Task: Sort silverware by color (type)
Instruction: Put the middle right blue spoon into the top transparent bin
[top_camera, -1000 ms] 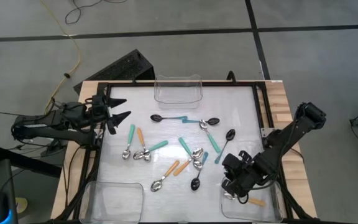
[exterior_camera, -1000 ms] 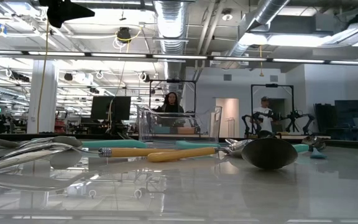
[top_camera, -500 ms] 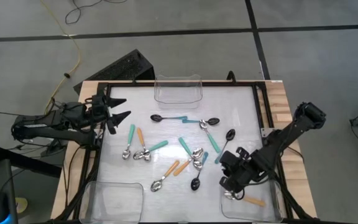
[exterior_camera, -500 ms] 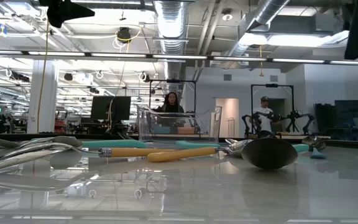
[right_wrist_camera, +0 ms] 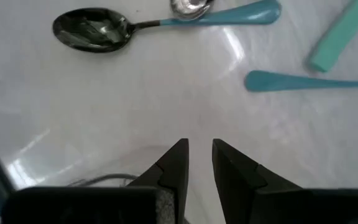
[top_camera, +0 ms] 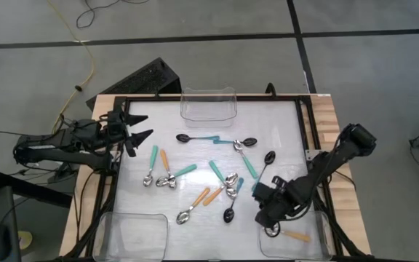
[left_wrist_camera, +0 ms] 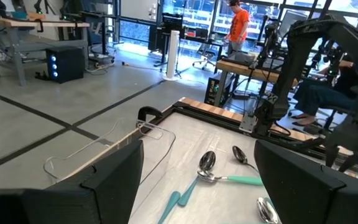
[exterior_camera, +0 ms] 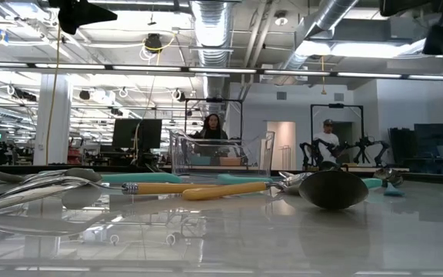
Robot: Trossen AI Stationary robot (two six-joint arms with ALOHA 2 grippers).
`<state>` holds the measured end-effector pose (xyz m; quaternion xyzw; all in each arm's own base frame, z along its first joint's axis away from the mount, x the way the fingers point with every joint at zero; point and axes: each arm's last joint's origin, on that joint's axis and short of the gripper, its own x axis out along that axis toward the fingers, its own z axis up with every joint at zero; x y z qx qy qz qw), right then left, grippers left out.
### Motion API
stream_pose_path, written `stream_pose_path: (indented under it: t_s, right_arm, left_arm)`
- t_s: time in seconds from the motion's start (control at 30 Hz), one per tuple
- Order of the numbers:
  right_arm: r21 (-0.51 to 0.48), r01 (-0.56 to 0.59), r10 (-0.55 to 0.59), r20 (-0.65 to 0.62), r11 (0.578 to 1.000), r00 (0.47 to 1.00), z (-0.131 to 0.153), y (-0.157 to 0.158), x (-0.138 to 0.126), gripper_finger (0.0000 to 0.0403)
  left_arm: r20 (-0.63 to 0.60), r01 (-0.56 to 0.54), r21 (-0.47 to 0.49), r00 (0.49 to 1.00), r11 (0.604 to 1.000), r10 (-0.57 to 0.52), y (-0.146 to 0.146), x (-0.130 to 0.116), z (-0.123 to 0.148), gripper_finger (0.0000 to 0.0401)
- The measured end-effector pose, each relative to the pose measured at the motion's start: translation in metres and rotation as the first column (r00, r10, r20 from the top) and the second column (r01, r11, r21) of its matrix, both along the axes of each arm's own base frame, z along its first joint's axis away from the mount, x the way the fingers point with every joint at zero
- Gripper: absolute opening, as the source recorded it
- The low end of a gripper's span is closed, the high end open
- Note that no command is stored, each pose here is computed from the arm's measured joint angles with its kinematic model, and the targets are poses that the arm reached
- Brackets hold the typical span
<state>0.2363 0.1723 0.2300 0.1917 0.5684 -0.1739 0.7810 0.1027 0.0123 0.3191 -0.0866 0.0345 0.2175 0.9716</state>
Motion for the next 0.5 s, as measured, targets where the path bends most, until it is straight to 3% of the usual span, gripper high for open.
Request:
stream_pose_path:
  t_s: [0.5]
  right_arm:
    - [0.044, 0.017, -0.018, 0.014, 0.999, 1.0, 0.0048, 0.0076, -0.0073, 0.0097]
  left_arm:
    - [0.009, -0.003, 0.0, 1.0, 1.0, 0.003, 0.0001, 0.0001, 0.0008, 0.0293]
